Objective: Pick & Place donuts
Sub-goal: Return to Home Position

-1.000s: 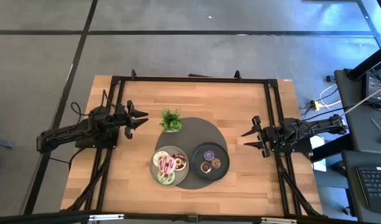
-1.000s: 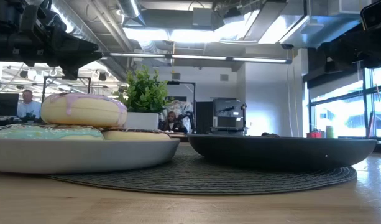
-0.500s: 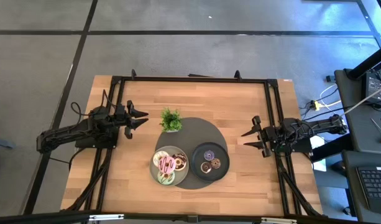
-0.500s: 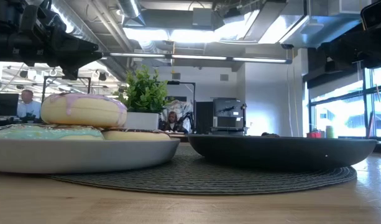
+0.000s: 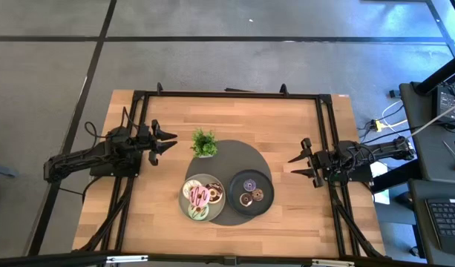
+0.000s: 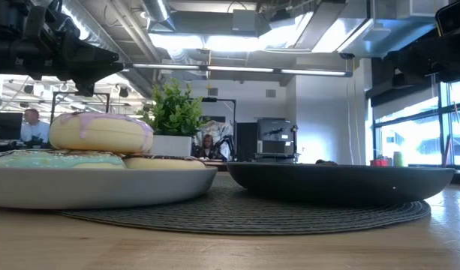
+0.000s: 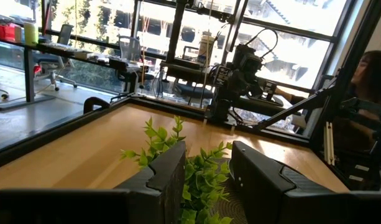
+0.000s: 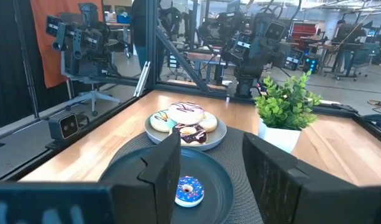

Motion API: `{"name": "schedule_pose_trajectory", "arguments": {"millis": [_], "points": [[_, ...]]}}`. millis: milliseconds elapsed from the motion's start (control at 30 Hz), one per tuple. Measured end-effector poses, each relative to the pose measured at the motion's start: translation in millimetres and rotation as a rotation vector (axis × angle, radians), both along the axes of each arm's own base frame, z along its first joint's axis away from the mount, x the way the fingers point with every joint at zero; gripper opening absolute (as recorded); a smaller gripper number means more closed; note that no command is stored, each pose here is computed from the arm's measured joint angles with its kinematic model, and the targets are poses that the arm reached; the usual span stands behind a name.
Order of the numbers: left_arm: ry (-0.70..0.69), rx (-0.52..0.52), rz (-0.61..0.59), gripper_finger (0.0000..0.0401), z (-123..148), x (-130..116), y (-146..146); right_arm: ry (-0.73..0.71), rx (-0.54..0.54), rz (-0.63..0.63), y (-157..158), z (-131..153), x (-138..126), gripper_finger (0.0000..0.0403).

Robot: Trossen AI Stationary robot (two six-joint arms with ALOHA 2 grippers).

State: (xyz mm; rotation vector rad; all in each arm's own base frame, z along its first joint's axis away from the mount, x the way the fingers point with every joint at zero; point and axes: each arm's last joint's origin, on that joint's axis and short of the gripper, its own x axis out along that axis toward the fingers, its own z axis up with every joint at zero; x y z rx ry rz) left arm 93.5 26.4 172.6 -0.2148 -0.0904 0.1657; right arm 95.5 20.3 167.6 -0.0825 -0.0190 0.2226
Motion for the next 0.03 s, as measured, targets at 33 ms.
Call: {"name": "schedule_pose_trajectory", "arguments": {"millis": [33], "points": [[0.000, 0.000, 0.000, 0.0128, 0.0, 0.0, 0.0, 0.000, 0.000, 0.000, 0.0, 0.0, 0.0, 0.0174]]}}
